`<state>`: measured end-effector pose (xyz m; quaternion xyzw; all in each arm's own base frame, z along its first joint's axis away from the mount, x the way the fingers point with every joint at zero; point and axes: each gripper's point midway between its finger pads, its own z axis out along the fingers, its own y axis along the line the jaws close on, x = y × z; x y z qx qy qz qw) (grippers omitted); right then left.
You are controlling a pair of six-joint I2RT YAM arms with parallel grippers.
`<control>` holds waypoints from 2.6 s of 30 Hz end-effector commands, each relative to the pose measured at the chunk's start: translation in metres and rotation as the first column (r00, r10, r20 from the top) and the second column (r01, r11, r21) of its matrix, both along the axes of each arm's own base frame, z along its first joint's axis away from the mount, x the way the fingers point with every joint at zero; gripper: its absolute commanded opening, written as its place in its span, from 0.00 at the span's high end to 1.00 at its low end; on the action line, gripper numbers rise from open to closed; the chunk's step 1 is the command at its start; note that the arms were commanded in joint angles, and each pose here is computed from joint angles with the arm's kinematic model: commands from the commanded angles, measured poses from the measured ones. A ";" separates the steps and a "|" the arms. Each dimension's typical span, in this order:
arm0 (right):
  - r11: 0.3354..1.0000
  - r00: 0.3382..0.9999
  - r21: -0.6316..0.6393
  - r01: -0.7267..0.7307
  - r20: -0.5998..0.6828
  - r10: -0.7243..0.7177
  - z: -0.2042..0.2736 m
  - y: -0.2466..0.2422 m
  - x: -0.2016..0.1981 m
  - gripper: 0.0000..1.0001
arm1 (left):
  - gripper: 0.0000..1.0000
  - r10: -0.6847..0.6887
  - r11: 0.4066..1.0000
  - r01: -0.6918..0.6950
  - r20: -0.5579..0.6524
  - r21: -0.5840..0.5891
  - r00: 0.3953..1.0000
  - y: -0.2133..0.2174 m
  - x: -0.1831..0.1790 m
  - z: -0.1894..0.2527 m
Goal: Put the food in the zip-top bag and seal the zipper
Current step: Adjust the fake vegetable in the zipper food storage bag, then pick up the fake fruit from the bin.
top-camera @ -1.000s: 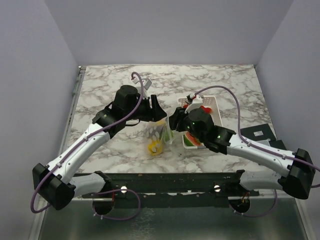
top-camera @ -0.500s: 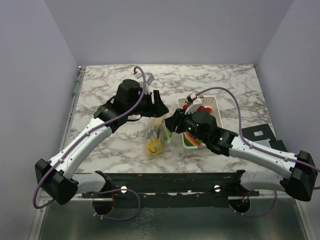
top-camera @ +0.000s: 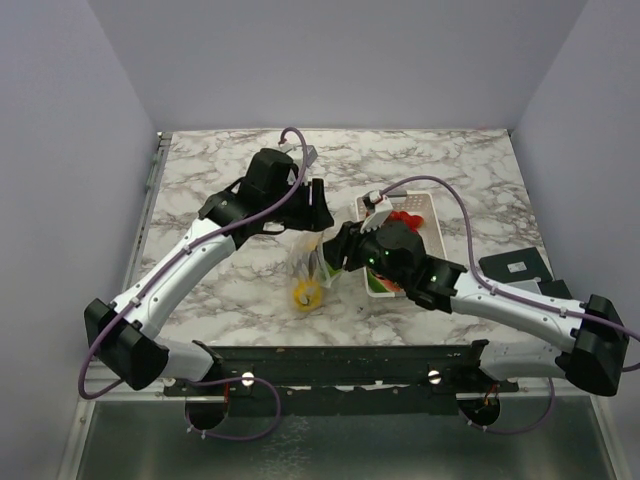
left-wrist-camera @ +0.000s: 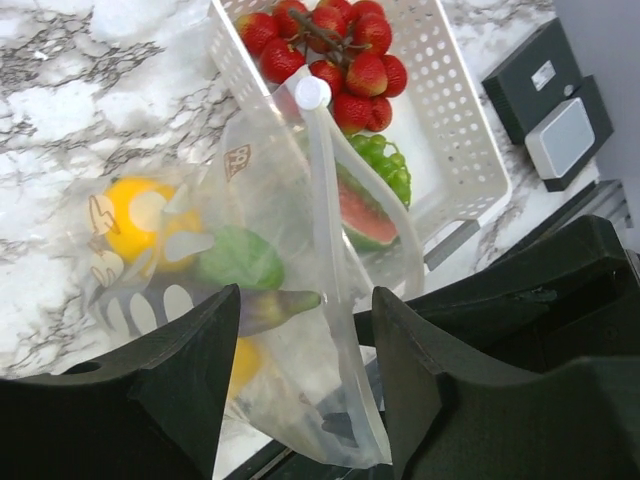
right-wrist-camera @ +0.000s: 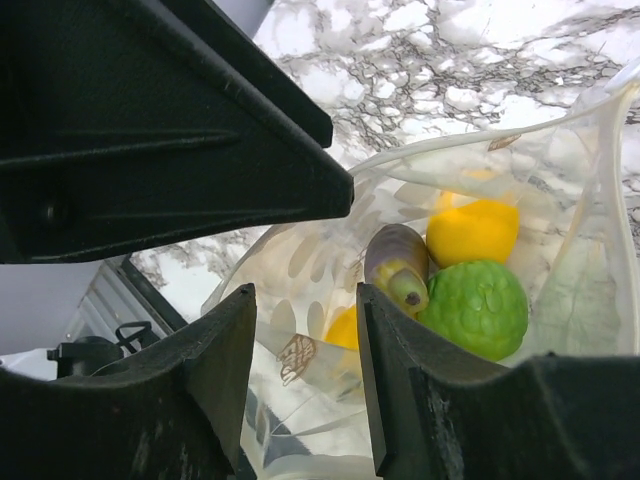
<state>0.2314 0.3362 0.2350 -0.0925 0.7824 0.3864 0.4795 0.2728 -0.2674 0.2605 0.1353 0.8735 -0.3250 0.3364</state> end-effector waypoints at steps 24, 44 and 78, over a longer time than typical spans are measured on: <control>0.993 0.999 -0.114 0.020 0.050 -0.014 0.008 0.034 0.010 0.48 | 0.88 0.023 0.951 -0.031 0.030 0.309 0.999 0.047 0.001 -0.015; 0.925 0.961 -0.285 0.251 0.191 -0.202 0.043 -0.055 0.018 0.46 | 1.00 0.178 0.900 -0.270 0.276 0.342 0.944 0.083 0.033 0.024; 0.664 0.940 -0.690 0.288 0.070 -0.334 -0.073 -0.140 0.163 0.35 | 1.00 0.194 0.917 -0.312 0.405 0.250 0.894 0.077 0.053 0.000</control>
